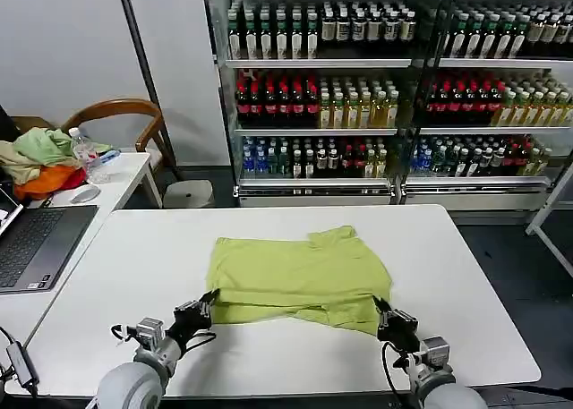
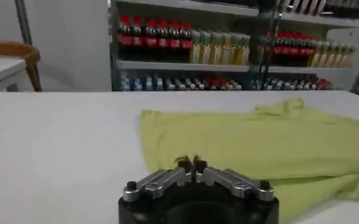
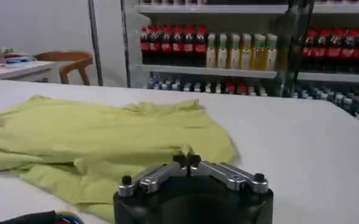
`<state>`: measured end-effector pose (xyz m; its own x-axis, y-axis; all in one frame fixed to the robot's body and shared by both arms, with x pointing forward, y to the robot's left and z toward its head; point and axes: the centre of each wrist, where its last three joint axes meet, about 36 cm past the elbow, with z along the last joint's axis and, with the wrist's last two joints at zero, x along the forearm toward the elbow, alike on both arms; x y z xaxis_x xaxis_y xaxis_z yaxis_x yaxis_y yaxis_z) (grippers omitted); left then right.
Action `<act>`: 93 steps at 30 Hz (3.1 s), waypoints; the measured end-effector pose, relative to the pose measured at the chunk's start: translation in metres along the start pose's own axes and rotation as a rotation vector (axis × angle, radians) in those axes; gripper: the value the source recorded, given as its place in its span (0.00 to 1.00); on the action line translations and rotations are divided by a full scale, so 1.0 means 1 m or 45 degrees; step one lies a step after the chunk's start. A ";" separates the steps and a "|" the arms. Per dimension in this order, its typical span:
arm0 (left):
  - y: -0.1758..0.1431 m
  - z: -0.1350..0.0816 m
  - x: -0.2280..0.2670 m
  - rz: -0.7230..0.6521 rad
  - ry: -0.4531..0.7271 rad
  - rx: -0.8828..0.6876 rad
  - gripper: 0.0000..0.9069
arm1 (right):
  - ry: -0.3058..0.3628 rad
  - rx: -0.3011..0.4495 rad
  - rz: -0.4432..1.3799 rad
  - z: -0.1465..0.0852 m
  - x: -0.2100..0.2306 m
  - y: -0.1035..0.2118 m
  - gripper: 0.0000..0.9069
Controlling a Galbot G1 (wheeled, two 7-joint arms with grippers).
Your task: Fold and organize the clothes.
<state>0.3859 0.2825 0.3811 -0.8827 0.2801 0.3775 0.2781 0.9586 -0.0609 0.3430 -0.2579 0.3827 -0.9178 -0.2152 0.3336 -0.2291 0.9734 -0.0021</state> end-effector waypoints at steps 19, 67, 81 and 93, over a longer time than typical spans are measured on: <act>0.022 0.003 -0.029 -0.039 -0.014 -0.098 1.00 | 0.042 0.019 0.043 0.001 -0.016 -0.004 1.00; -0.017 0.016 0.023 -0.109 0.145 0.040 0.06 | 0.139 -0.043 0.073 0.022 0.038 0.003 0.00; -0.015 0.013 0.025 -0.117 0.139 0.040 0.04 | 0.150 -0.033 0.074 0.022 0.040 0.002 0.00; -0.012 0.012 0.051 -0.118 0.139 0.045 0.06 | 0.157 -0.006 0.073 0.018 0.061 0.000 0.00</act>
<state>0.3332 0.2859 0.3899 -0.8570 0.1846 0.4811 0.1818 0.9819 -0.0528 0.2811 -0.2725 0.3864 -0.8823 -0.1481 0.4467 -0.1753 0.9843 -0.0199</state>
